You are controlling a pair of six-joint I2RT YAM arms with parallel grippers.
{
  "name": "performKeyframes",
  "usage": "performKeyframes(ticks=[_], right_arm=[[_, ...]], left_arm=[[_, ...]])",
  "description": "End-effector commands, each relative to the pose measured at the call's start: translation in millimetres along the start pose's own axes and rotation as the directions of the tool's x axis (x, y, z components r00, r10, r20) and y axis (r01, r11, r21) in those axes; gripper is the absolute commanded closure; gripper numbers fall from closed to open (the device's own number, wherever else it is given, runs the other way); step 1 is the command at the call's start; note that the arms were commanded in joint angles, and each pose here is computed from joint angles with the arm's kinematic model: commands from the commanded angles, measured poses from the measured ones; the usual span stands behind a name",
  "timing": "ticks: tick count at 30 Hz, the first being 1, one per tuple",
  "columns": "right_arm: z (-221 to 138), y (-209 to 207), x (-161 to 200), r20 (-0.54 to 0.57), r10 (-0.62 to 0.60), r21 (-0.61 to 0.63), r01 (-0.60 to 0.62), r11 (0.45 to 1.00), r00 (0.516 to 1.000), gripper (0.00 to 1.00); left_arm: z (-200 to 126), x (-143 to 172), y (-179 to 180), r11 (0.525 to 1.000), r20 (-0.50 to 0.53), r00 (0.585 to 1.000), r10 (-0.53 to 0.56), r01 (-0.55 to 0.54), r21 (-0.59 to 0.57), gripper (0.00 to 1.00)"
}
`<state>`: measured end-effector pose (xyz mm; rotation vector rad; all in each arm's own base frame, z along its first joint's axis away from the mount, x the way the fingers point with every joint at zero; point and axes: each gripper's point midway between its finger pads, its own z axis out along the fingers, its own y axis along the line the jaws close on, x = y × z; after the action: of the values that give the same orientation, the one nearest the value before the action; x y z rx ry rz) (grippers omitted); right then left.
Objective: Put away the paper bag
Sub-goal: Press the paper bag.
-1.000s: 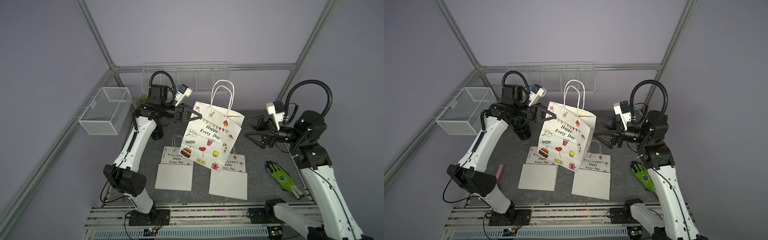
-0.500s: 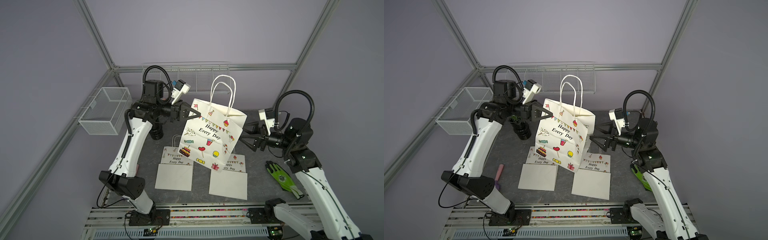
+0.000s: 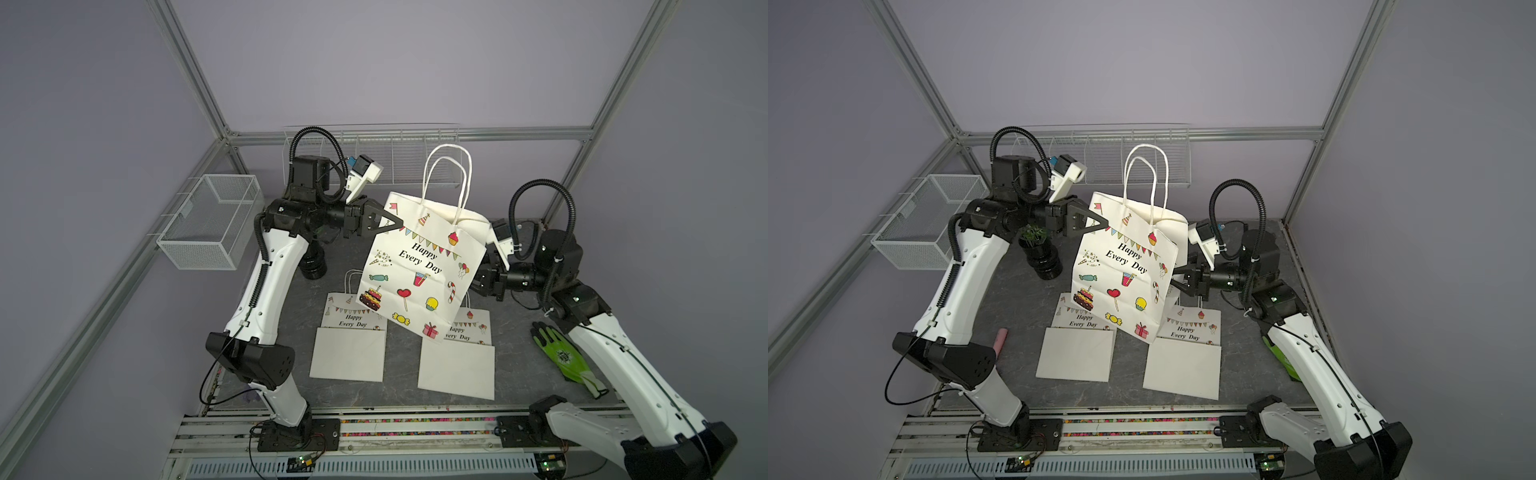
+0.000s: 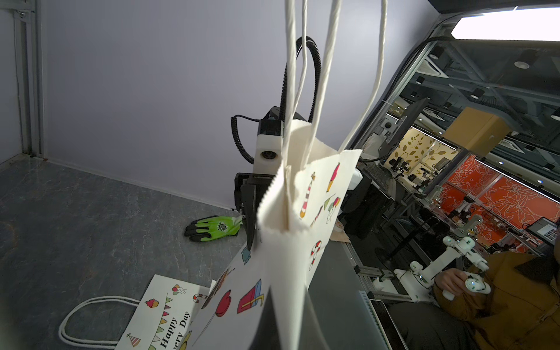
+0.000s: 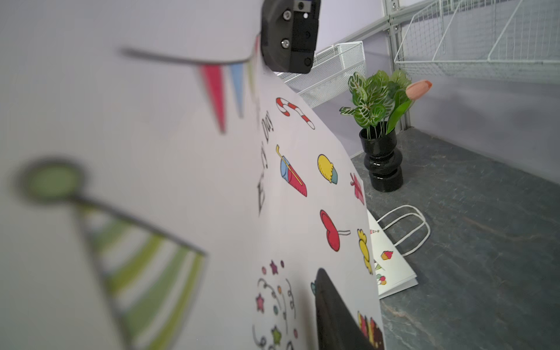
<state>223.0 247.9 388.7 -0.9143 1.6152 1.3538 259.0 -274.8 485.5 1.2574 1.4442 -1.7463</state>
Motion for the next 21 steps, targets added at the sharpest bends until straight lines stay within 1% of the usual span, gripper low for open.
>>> performKeyframes(ticks=[1,3,4,5,7,8,9,11,15,21], right_arm=[[1,2,-5,0.010,-0.044,0.014,0.044,0.999,0.999,0.71],[1,3,-4,0.008,-0.048,0.014,0.047,0.999,0.999,0.69],[1,4,-3,0.006,-0.047,0.012,0.047,0.999,0.999,0.63],[1,5,-1,0.004,-0.047,0.009,0.047,0.999,0.999,0.53],[2,8,4,-0.004,-0.043,0.001,0.043,0.999,0.999,0.30],[3,9,7,-0.007,-0.043,-0.005,0.043,0.999,0.999,0.24],[3,9,10,-0.011,-0.040,-0.007,0.040,0.999,0.999,0.22],[4,7,15,-0.018,-0.032,-0.007,0.032,0.999,0.999,0.23],[5,7,24,-0.032,-0.027,-0.027,0.026,0.999,0.999,0.35],[6,12,26,-0.040,-0.026,-0.080,0.023,0.997,0.999,0.55]], left_arm=[[-1,-4,-7,0.997,0.004,1.000,0.021,-0.021,0.068,0.97],[-5,-5,-5,0.998,0.008,1.000,0.023,-0.023,0.061,0.97],[-6,-6,-5,0.998,0.009,1.000,0.022,-0.022,0.057,0.97],[-8,-8,-5,0.998,0.011,1.000,0.027,-0.028,0.053,0.98],[-9,-10,-7,0.998,0.012,0.999,0.036,-0.037,0.050,0.98],[-10,-12,-7,0.998,0.013,0.999,0.040,-0.041,0.046,0.98],[-9,-13,-9,0.998,0.013,0.999,0.045,-0.046,0.048,0.98],[-9,-16,-11,0.997,0.012,0.999,0.053,-0.053,0.048,0.98],[-9,-17,-16,0.997,0.012,0.998,0.057,-0.057,0.049,0.98],[-9,-17,-21,0.997,0.012,0.998,0.060,-0.060,0.047,0.98]])
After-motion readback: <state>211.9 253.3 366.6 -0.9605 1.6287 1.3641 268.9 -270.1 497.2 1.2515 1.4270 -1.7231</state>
